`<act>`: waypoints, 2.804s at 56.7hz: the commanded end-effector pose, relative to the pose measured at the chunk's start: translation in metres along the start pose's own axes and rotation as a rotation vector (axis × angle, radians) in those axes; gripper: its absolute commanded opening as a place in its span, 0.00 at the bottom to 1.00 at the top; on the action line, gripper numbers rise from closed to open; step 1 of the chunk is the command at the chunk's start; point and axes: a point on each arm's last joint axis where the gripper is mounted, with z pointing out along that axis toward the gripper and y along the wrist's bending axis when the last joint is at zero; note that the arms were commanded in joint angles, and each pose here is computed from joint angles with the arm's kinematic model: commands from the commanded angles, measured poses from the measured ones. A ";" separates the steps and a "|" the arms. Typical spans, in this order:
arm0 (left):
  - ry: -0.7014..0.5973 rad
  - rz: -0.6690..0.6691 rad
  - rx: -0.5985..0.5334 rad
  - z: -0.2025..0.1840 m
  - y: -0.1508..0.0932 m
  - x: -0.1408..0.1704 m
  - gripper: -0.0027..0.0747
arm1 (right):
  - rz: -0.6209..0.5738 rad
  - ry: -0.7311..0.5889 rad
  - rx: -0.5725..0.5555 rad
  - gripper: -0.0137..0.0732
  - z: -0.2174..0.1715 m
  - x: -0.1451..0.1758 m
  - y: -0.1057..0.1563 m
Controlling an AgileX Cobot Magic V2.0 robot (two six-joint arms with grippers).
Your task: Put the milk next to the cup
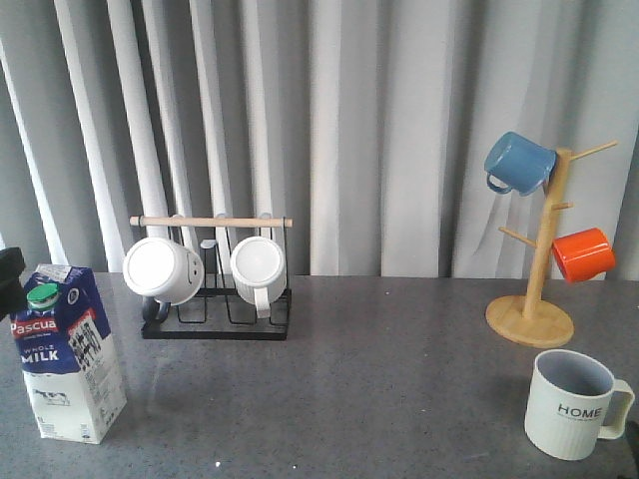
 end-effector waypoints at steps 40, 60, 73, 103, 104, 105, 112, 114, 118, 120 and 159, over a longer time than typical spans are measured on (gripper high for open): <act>-0.126 -0.012 0.023 -0.006 -0.004 -0.023 0.68 | -0.028 -0.039 0.039 0.76 0.066 0.008 -0.021; -0.126 -0.012 0.023 -0.006 -0.004 -0.023 0.68 | 0.048 -0.076 0.014 0.76 0.092 0.005 -0.023; -0.126 -0.012 0.023 -0.006 -0.004 -0.023 0.68 | 0.051 -0.078 0.003 0.64 0.110 0.008 -0.025; -0.126 -0.012 0.023 -0.006 -0.004 -0.023 0.68 | 0.191 -0.237 -0.243 0.15 0.118 -0.009 0.012; -0.126 -0.012 0.023 -0.006 -0.004 -0.023 0.68 | 0.191 -0.243 -0.249 0.15 0.118 -0.012 0.016; -0.126 -0.012 0.023 -0.006 -0.004 -0.023 0.68 | 0.191 -0.245 -0.256 0.15 0.117 -0.014 0.020; -0.126 -0.012 0.023 -0.006 -0.004 -0.023 0.68 | 0.205 -0.252 -0.316 0.15 0.114 -0.029 0.061; -0.126 -0.012 0.023 -0.006 -0.004 -0.023 0.68 | 0.212 -0.246 -0.326 0.15 0.114 -0.032 0.074; -0.126 -0.012 0.023 -0.006 -0.004 -0.023 0.68 | 0.232 -0.217 -0.317 0.15 0.116 -0.038 0.097; -0.126 -0.012 0.023 -0.006 -0.004 -0.023 0.68 | 0.244 -0.195 -0.307 0.15 0.117 -0.040 0.107; -0.126 -0.012 0.023 -0.006 -0.004 -0.023 0.68 | 0.022 -0.071 -0.226 0.15 0.124 -0.032 0.232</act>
